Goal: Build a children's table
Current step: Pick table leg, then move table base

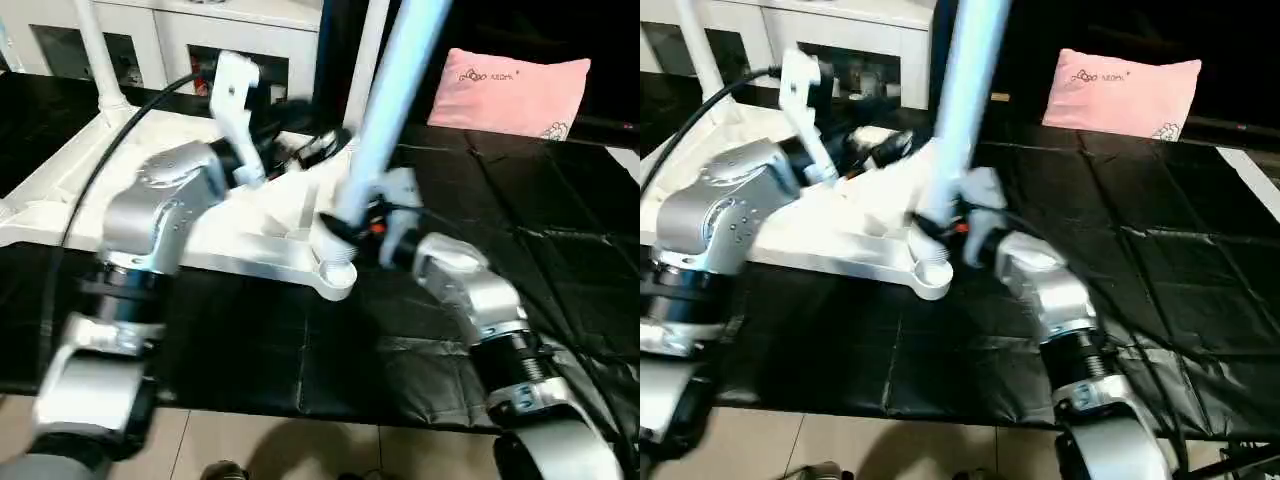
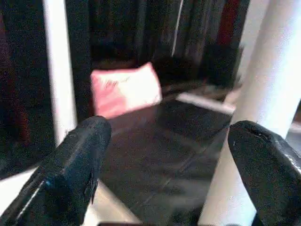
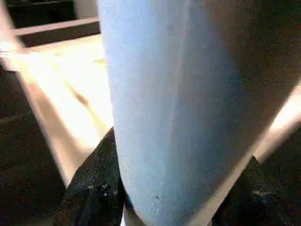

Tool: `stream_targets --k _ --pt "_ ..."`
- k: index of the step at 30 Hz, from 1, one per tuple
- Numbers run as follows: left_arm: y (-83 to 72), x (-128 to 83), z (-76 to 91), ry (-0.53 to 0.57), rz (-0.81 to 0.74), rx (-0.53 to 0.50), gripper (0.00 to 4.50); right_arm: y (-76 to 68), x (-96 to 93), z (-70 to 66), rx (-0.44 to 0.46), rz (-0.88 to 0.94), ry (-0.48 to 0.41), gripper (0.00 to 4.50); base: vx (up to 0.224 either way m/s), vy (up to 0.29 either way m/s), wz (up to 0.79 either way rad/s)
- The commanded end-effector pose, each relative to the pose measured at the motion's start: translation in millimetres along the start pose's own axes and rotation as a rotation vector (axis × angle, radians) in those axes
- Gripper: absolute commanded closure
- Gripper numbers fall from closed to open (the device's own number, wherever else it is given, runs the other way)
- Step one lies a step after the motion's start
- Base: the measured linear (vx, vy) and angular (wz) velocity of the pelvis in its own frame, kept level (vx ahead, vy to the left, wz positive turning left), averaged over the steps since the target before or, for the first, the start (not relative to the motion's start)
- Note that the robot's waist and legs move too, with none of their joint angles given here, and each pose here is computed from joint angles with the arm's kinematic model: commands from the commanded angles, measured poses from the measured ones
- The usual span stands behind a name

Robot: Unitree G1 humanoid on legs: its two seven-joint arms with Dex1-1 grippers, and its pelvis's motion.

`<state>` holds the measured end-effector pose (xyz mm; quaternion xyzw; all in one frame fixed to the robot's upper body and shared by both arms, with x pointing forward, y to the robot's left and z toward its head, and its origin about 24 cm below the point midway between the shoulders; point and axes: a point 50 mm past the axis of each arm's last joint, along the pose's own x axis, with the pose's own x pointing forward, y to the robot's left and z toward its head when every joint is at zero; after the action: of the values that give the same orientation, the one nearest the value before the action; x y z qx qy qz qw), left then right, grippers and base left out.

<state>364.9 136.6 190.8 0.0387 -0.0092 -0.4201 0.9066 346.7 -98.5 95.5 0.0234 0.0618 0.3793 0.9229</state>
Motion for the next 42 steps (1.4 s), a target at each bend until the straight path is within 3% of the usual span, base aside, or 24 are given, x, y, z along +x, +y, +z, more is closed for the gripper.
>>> stream_targets --k 1,6,7,8,10,16,25,32,42 --pt "1.5 2 -8.5 0.065 -0.017 0.053 0.00 -9.0 -7.3 0.3 -0.004 -0.050 -0.010 2.59 0.000 0.000 0.00" --pt "2.3 -3 -33.3 0.186 -0.093 0.103 0.00 -15.1 -15.6 -7.0 0.010 -0.097 0.014 2.59 0.000 0.000 0.00" --pt "0.1 -6 -52.3 0.293 -0.173 0.139 0.00 -17.9 -21.9 -10.9 0.024 -0.120 0.025 2.59 0.000 0.000 0.00" --pt "-1.2 -8 -59.6 0.336 -0.212 0.145 0.00 -18.9 -24.7 -12.4 0.031 -0.130 0.029 2.59 0.000 0.000 0.00" --pt "-1.9 -9 -67.5 0.382 -0.259 0.133 0.00 -19.8 -28.3 -14.0 0.044 -0.141 0.033 2.59 0.000 0.000 0.00" --pt "-3.4 -17 -88.1 0.531 -0.393 0.117 0.55 -20.1 -36.6 -14.4 0.066 -0.140 0.011 2.59 0.000 0.000 0.00" --pt "4.2 -21 -106.4 0.664 -0.378 0.172 1.32 -15.5 -38.9 -15.9 0.051 -0.116 0.016 2.59 0.000 0.000 0.00" --pt "5.9 -20 -108.7 0.657 -0.372 0.167 1.91 -12.4 -38.7 -17.7 0.048 -0.094 0.026 2.59 0.000 0.000 0.00" --pt "-2.2 -24 -109.8 0.738 -0.555 0.168 2.86 -10.4 -39.1 -19.8 0.030 -0.062 0.047 2.59 0.000 0.000 0.00"
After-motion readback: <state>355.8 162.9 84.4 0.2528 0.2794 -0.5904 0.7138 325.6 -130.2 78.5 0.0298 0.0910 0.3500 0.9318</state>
